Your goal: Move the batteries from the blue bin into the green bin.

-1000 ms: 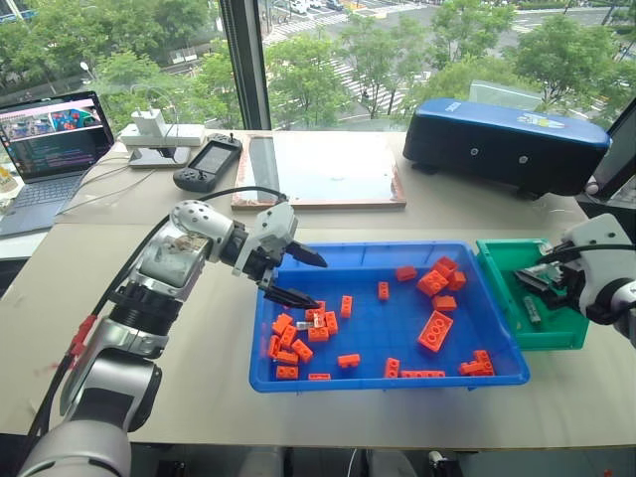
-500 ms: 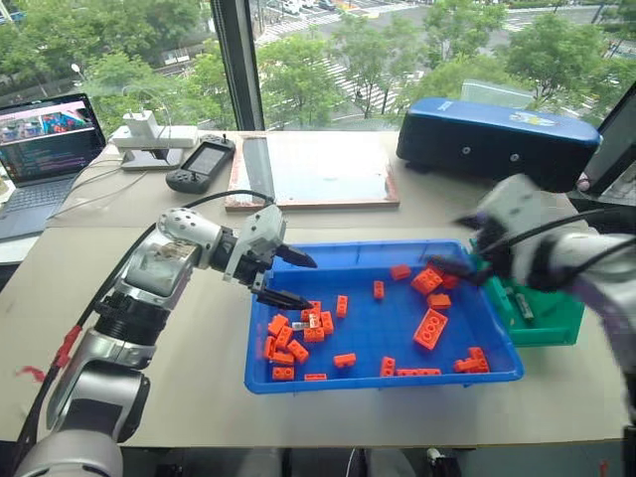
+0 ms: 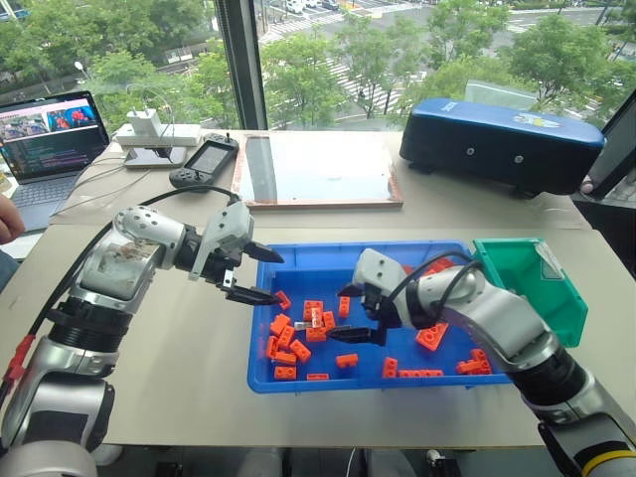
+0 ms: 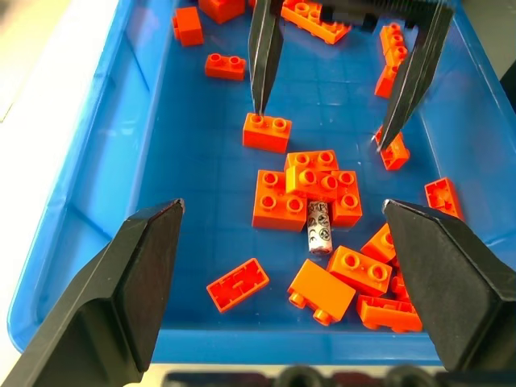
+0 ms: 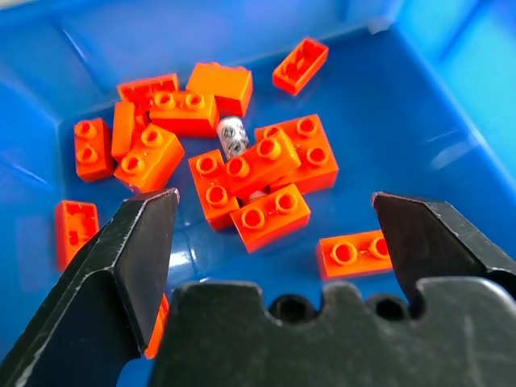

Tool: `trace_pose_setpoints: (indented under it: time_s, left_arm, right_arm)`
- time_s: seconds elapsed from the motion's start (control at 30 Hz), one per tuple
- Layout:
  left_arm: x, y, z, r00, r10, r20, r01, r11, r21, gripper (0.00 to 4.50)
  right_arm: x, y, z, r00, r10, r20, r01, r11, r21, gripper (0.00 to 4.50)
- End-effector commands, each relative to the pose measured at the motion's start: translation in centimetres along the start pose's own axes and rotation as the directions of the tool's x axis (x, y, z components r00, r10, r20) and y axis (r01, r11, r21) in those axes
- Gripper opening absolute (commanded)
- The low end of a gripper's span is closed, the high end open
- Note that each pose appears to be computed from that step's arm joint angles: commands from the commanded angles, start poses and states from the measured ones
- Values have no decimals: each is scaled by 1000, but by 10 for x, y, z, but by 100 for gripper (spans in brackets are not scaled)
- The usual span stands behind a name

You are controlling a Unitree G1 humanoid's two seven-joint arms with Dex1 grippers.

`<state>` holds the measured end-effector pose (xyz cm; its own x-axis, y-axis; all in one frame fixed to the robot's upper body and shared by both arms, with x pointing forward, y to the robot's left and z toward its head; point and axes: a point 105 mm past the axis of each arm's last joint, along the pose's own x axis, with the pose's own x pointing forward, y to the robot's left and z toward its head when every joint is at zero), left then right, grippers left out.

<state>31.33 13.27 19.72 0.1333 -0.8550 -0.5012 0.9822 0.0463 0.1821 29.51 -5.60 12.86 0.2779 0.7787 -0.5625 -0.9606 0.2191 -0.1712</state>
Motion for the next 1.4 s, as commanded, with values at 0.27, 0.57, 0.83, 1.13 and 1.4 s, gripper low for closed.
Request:
trace_pose_setpoints:
  time_s: [0.27, 0.57, 0.83, 1.13, 1.4]
  left_arm:
    - [-3, -4, 13, 999, 25, 25, -26, 999, 31, 427]
    - [-1, -8, 14, 999, 30, 35, -31, 999, 27, 427]
    - [2, -9, 14, 999, 27, 47, -29, 999, 27, 427]
    - [7, -9, 14, 998, 13, 61, -15, 999, 28, 427]
    - [9, -9, 15, 998, 7, 66, -9, 1000, 30, 427]
  right_arm:
    - [13, -7, 0, 996, 84, 13, -81, 987, -140, 448]
    - [23, -2, -2, 991, 130, -20, -132, 966, -221, 398]
    - [5, -12, 1, 995, 97, -16, -98, 973, -208, 147]
    - [-73, -75, -6, 972, -224, -72, 209, 962, -177, 143]
    - [-88, -90, -3, 952, -298, -67, 282, 942, -183, 330]
